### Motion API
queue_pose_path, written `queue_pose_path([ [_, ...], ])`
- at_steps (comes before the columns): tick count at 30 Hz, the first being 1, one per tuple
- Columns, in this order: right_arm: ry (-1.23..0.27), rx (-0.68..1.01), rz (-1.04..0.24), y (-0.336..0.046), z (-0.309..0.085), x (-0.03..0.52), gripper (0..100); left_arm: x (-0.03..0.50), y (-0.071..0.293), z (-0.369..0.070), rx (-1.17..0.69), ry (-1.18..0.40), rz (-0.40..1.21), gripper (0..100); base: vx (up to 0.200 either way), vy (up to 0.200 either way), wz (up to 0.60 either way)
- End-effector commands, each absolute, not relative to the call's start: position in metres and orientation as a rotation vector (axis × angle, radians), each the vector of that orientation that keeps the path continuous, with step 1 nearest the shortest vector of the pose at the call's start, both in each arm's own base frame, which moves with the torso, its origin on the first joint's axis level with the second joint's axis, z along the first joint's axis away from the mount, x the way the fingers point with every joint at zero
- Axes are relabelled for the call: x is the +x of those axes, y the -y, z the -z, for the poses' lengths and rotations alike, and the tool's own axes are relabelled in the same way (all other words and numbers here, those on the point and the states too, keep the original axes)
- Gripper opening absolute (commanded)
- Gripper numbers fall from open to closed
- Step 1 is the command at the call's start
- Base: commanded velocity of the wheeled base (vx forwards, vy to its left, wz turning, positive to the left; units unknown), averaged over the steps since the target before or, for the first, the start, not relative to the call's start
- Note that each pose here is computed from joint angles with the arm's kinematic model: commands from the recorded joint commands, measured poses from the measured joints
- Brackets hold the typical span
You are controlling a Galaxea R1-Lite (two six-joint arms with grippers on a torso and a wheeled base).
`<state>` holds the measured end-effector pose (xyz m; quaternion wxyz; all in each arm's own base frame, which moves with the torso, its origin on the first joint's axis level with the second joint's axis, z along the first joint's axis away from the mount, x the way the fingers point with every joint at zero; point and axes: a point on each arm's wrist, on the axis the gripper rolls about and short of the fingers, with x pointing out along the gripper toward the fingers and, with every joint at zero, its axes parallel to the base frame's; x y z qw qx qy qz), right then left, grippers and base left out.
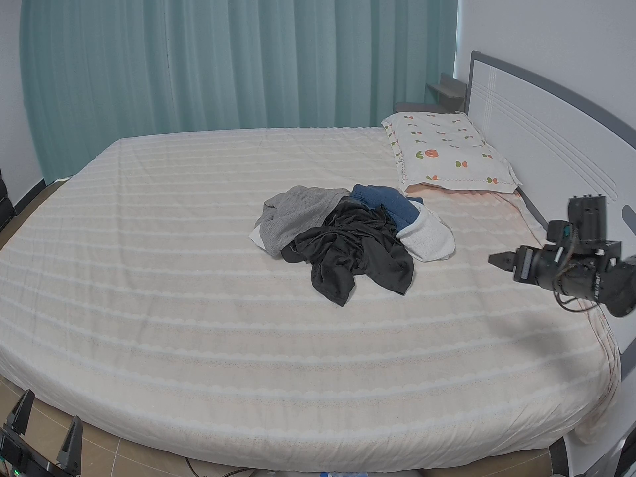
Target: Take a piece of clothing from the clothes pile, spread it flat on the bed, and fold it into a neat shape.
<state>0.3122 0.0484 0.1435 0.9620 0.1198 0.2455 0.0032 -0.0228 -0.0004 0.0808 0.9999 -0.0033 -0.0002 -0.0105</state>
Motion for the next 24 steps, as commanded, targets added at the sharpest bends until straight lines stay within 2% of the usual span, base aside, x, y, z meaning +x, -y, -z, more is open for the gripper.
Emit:
queue_pose_path([
  [1, -0.51, 0.316, 0.07, -0.097, -0.026, 0.448, 100, -0.023, 0.0, -0.076, -0.009, 0.003, 0.02, 100, 0.0, 0.0, 0.0],
  [12, -0.561, 0.291, 0.016, -0.138, 0.018, 0.481, 100, -0.023, 0.0, -0.076, -0.017, 0.001, 0.018, 100, 0.0, 0.0, 0.0],
  [24, -0.582, 0.389, 0.021, -0.166, 0.05, 0.494, 100, -0.023, 0.0, -0.076, -0.012, 0.003, 0.017, 100, 0.0, 0.0, 0.0],
])
